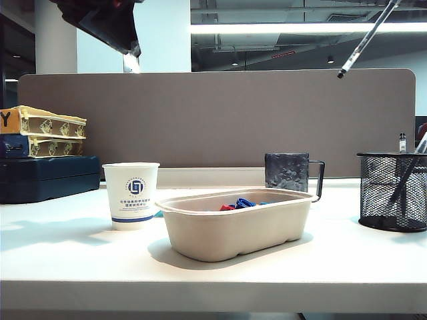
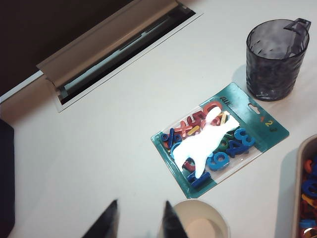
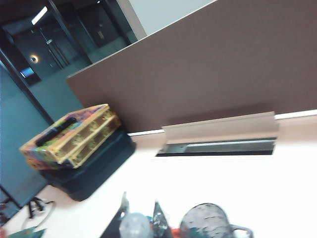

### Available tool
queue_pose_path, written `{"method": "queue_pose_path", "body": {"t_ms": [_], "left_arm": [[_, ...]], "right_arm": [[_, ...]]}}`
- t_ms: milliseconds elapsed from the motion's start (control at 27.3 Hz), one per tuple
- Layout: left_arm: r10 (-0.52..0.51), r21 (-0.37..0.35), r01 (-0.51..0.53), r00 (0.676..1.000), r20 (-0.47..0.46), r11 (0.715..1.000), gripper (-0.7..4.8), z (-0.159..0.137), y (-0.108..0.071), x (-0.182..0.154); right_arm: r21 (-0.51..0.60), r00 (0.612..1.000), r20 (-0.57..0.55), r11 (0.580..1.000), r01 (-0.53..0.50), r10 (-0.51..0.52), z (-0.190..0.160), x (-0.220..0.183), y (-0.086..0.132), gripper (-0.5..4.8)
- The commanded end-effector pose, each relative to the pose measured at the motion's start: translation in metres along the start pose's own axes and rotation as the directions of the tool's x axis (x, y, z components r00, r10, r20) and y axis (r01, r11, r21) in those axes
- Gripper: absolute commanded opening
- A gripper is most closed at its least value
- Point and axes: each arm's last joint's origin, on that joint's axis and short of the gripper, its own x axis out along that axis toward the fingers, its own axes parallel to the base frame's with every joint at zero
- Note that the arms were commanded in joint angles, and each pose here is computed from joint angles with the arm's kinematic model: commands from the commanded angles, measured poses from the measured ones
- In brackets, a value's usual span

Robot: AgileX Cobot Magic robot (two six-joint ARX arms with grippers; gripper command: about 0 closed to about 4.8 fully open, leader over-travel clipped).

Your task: Pick up one pen and put it in the pen container.

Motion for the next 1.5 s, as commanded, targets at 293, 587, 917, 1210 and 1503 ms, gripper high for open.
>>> {"method": "queue_pose_path", "body": {"t_ms": [293, 587, 917, 1210, 1503], "left_arm": [[0.020, -0.043, -0.018, 0.999, 0.035, 0.999, 0.88, 0.004, 0.004, -0.014], [0.057, -0.117, -0.054, 0.998, 0.020, 0.992, 0.88, 0.001, 0.008, -0.014], [0.093, -0.163, -0.086, 0.995, 0.036, 0.983, 0.88, -0.022, 0.012, -0.027], [0.100, -0.194, -0.090, 0.994, 0.043, 0.977, 0.88, -0.041, 0.006, -0.029], [0.091, -0.234, -0.081, 0.995, 0.031, 0.969, 0.87, -0.050, 0.002, -0.024]], "right_arm": [[-0.170, 0.990, -0.050, 0.978, 0.122, -0.132, -0.005, -0.005, -0.012, 0.08], [-0.230, 0.973, -0.120, 0.959, 0.163, -0.195, -0.015, -0.005, -0.017, 0.08], [-0.257, 0.963, -0.140, 0.947, 0.190, -0.231, -0.019, -0.003, -0.023, 0.08], [-0.365, 0.955, -0.182, 0.918, 0.154, -0.233, -0.029, 0.008, -0.018, 0.08], [-0.328, 0.932, -0.251, 0.929, 0.172, -0.261, -0.041, 0.013, -0.029, 0.08]]}}
